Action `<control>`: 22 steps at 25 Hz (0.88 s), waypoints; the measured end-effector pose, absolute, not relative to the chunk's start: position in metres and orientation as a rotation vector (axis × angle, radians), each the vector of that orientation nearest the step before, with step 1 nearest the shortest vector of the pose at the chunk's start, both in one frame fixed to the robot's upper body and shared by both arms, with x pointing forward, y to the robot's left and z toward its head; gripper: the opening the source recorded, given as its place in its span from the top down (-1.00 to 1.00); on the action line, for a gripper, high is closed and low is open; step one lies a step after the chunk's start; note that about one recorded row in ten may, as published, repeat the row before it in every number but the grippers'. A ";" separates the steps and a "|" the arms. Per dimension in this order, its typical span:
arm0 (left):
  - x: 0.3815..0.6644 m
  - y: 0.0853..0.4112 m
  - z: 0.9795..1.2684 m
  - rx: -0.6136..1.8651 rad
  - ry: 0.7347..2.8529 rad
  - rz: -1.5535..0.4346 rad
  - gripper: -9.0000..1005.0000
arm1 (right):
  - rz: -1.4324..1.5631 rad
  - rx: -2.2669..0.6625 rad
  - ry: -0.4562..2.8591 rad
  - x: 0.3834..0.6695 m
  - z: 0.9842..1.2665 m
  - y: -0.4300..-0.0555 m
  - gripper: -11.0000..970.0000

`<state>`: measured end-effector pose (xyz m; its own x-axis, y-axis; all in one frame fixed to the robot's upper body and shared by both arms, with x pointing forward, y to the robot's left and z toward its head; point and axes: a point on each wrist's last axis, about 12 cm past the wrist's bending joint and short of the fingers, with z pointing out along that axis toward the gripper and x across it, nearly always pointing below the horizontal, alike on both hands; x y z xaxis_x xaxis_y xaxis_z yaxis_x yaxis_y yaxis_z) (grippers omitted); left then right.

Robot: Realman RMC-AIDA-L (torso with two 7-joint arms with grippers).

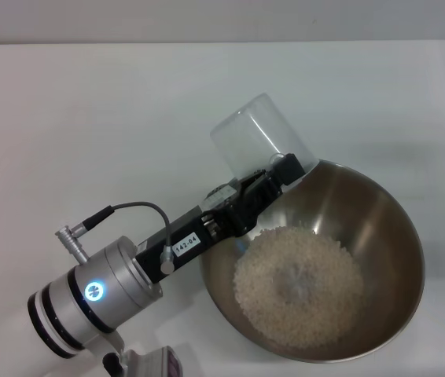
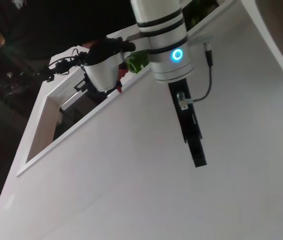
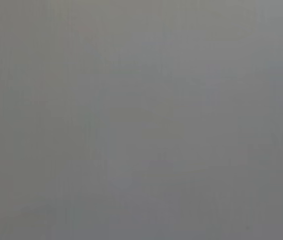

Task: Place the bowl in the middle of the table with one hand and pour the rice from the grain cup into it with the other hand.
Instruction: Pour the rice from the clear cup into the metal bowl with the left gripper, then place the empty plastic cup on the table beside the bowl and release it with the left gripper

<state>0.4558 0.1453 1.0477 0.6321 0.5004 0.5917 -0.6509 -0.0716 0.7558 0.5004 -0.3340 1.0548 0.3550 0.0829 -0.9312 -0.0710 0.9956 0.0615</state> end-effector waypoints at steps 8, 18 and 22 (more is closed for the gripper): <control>0.454 0.149 1.046 1.342 -0.082 0.917 0.83 | 0.099 0.013 1.208 0.501 1.054 -0.334 -0.01; 0.460 0.169 1.047 1.135 0.535 0.402 0.81 | 0.136 0.041 1.189 0.505 1.057 -0.328 -0.01; 0.466 0.187 1.043 0.964 0.817 0.169 0.80 | 0.142 0.044 1.180 0.508 1.059 -0.327 -0.01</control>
